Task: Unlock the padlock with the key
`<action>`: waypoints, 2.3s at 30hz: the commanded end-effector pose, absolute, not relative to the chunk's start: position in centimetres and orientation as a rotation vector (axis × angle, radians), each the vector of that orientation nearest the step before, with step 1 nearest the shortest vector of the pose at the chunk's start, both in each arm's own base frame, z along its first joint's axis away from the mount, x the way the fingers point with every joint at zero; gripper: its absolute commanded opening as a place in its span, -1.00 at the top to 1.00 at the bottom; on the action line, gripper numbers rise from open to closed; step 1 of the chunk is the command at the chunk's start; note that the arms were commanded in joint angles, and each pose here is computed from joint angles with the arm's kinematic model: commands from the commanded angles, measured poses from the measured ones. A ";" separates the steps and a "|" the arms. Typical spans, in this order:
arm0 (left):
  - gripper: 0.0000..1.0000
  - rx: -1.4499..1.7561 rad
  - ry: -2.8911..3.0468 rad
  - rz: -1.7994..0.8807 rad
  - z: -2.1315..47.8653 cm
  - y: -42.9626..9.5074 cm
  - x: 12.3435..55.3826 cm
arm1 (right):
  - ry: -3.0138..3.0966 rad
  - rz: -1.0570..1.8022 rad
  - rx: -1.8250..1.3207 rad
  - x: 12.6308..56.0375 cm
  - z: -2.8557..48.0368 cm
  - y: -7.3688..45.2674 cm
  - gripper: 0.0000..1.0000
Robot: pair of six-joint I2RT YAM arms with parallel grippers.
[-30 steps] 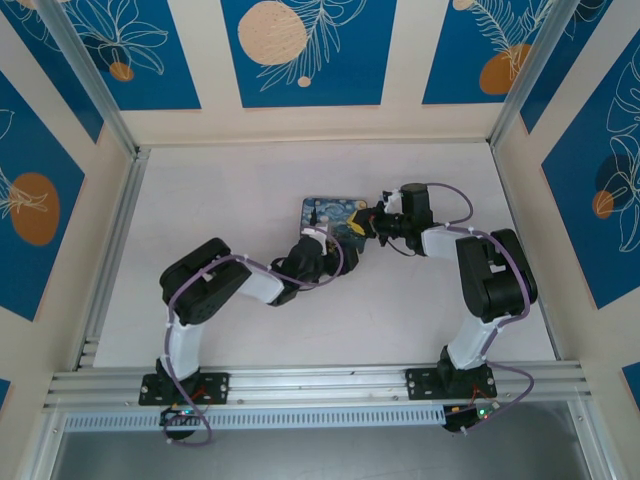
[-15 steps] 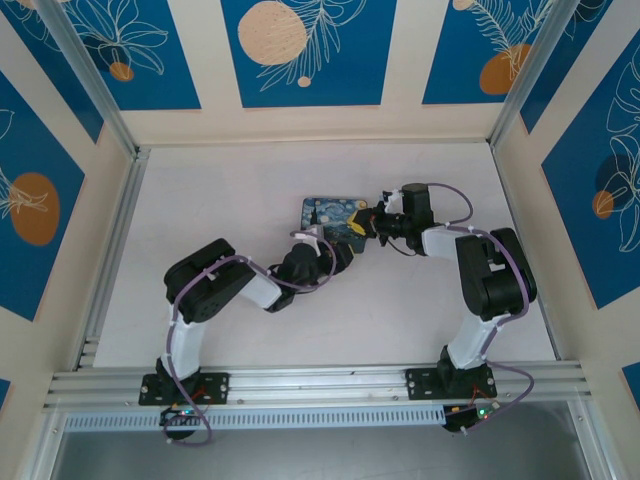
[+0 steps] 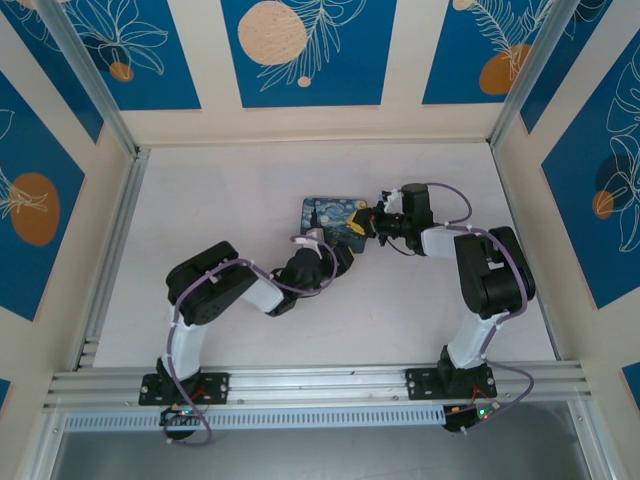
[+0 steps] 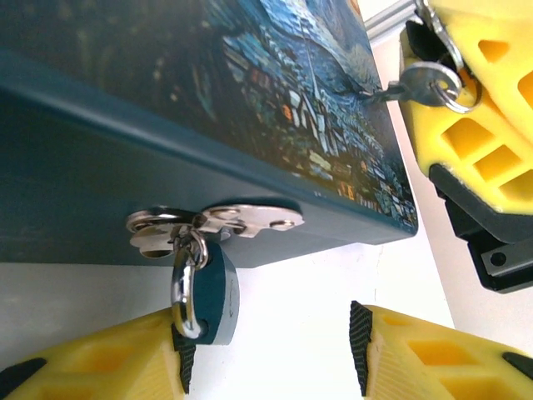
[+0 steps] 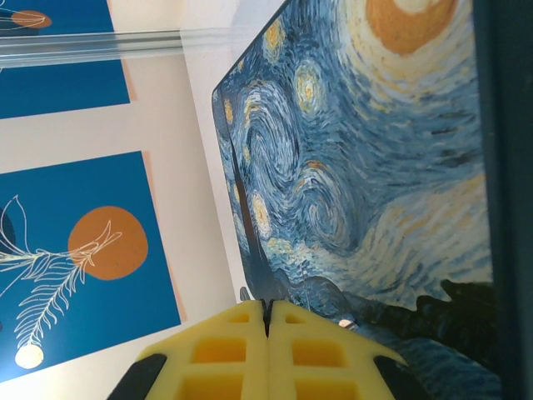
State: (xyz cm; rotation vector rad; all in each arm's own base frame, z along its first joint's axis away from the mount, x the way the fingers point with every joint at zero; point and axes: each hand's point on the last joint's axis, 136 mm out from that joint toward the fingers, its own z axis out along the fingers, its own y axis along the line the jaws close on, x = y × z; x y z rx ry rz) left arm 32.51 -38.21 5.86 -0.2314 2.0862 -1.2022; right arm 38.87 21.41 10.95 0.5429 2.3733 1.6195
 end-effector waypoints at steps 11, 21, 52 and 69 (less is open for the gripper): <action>0.18 -0.426 2.068 -1.106 4.4 -36.4 33.7 | 2.402 1.627 0.569 38.5 10.1 21.2 1.00; 0.34 -0.410 2.128 -1.053 2.6 -36.1 33.2 | 2.404 1.625 0.573 38.5 10.0 21.1 1.00; 1.00 -0.348 2.266 -0.773 0.1 -34.3 33.1 | 2.411 1.619 0.581 38.4 9.8 21.0 1.00; 1.00 -0.336 2.338 -1.256 5.2 -37.8 31.7 | 2.271 1.636 0.403 34.1 16.7 18.2 1.00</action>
